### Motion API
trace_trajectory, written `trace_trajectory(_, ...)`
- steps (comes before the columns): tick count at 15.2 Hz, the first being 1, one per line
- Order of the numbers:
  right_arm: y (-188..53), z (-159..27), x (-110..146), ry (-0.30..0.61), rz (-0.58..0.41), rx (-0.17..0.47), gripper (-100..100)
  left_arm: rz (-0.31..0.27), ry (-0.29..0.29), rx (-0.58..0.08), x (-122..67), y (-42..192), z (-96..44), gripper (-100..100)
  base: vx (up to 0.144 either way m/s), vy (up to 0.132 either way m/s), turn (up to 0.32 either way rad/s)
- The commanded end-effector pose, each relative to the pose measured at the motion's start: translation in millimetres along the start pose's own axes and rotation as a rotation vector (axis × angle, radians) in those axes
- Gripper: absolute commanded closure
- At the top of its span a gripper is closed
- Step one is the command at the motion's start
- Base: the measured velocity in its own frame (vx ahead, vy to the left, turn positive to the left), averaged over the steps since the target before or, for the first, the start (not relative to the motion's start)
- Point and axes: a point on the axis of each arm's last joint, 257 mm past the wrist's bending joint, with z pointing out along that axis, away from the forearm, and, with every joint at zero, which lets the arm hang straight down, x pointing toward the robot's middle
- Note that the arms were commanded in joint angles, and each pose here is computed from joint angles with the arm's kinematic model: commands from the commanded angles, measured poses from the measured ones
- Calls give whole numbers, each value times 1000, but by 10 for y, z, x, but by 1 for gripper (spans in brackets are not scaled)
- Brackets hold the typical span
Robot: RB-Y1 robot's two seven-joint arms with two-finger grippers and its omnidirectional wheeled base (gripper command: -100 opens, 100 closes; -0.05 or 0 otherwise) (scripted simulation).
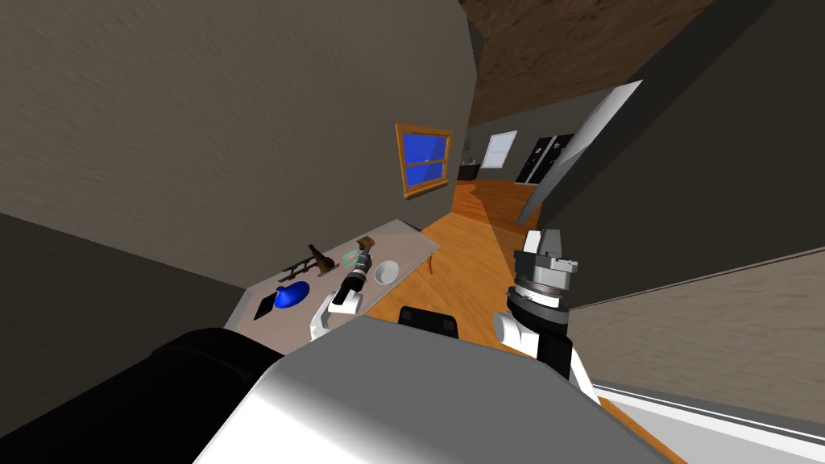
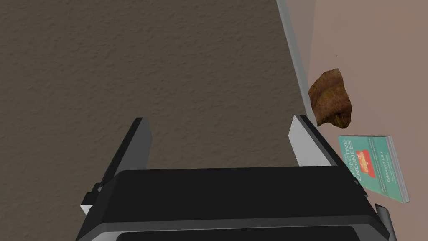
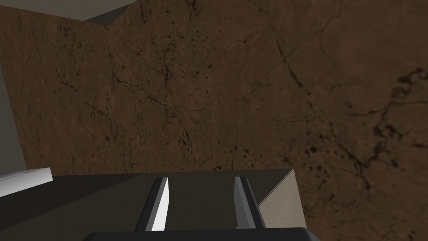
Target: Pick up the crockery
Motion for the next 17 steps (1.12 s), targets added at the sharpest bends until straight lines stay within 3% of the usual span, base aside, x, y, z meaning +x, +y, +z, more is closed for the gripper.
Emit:
trace_trajectory(1,0,0,0,0,0,0,0,-1,-6,-34,-31,95,-2,-100,9,5,-17)
trace_trajectory(2,0,0,0,0,0,0,0,-7,-19,-89,-94,289,-15,-100,11,3,-71)
trace_trajectory(3,0,0,0,0,0,0,0,-7,-20,-98,-95,310,-17,-100,12,3,-85)
trace_trajectory(8,0,0,0,0,0,0,0,-36,-61,-273,-262,915,-126,-100,15,5,-105)
trace_trajectory(10,0,0,0,0,0,0,0,-37,-62,-289,-263,955,-137,-100,16,7,-65)
trace_trajectory(13,0,0,0,0,0,0,0,-64,-88,-396,-343,1323,-256,-100,15,4,-91)
trace_trajectory(15,0,0,0,0,0,0,0,-65,-89,-416,-342,1370,-277,-100,13,6,-62)
trace_trajectory(16,0,0,0,0,0,0,0,-80,-100,-472,-370,1554,-354,-100,15,3,-66)
trace_trajectory(17,0,0,0,0,0,0,0,-81,-101,-479,-369,1569,-362,-100,17,4,-78)
